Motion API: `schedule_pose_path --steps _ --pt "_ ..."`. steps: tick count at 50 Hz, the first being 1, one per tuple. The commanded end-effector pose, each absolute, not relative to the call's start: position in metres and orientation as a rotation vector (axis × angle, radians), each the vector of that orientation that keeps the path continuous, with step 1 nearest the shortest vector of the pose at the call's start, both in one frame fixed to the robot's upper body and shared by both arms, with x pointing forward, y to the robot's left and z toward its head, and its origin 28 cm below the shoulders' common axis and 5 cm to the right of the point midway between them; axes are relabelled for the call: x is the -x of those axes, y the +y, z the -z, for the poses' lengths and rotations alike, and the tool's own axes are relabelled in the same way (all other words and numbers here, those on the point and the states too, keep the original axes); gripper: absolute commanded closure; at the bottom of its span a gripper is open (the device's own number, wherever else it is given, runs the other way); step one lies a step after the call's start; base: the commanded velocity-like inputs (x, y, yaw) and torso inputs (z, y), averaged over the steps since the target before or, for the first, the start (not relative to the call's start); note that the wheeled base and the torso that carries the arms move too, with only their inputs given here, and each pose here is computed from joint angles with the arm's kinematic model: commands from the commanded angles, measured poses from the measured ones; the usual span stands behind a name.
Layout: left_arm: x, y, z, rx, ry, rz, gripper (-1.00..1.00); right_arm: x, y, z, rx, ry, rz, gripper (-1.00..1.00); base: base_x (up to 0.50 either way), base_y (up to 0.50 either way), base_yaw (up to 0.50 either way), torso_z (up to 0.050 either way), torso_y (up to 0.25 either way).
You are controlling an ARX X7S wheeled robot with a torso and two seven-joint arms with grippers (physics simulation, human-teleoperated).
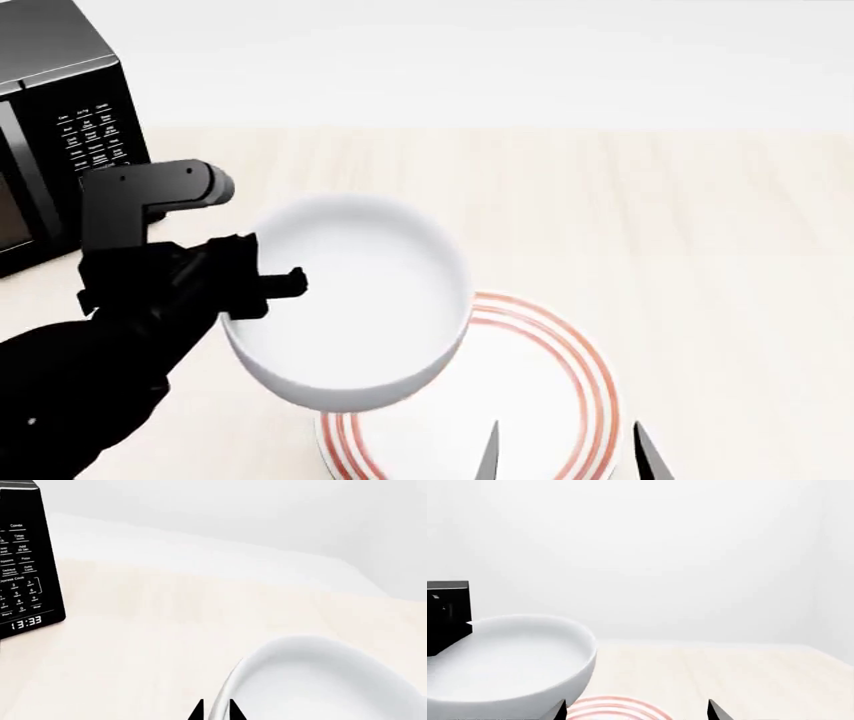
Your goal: Pick up the white bowl and put it on the plate.
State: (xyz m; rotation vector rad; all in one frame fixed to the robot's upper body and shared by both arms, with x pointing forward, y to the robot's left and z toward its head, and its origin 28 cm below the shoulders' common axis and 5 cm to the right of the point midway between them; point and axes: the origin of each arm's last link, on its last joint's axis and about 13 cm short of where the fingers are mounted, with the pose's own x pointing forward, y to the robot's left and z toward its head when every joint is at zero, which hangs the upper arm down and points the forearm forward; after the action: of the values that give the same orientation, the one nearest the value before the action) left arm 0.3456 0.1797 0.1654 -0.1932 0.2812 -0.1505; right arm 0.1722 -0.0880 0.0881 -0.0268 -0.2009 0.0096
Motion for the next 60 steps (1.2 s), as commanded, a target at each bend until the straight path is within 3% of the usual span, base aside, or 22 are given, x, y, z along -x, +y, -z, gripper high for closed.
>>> schedule_pose_path --steps 1,35,60 --pt "-0.354 0.158 -0.165 0.197 0.271 0.196 1.0 -0.173 -0.089 -0.085 0.025 -0.192 -0.008 -1.0 0.0 0.0 0.0 0.0 0.0" --pt "-0.363 0.109 -0.14 0.253 0.307 0.271 1.0 -0.173 -0.089 -0.079 0.027 -0.172 -0.017 -1.0 0.0 0.0 0.0 0.0 0.001" --pt "-0.371 0.105 -0.122 0.263 0.325 0.243 1.0 -0.173 -0.089 -0.077 0.027 -0.169 -0.018 -1.0 0.0 0.0 0.0 0.0 0.0"
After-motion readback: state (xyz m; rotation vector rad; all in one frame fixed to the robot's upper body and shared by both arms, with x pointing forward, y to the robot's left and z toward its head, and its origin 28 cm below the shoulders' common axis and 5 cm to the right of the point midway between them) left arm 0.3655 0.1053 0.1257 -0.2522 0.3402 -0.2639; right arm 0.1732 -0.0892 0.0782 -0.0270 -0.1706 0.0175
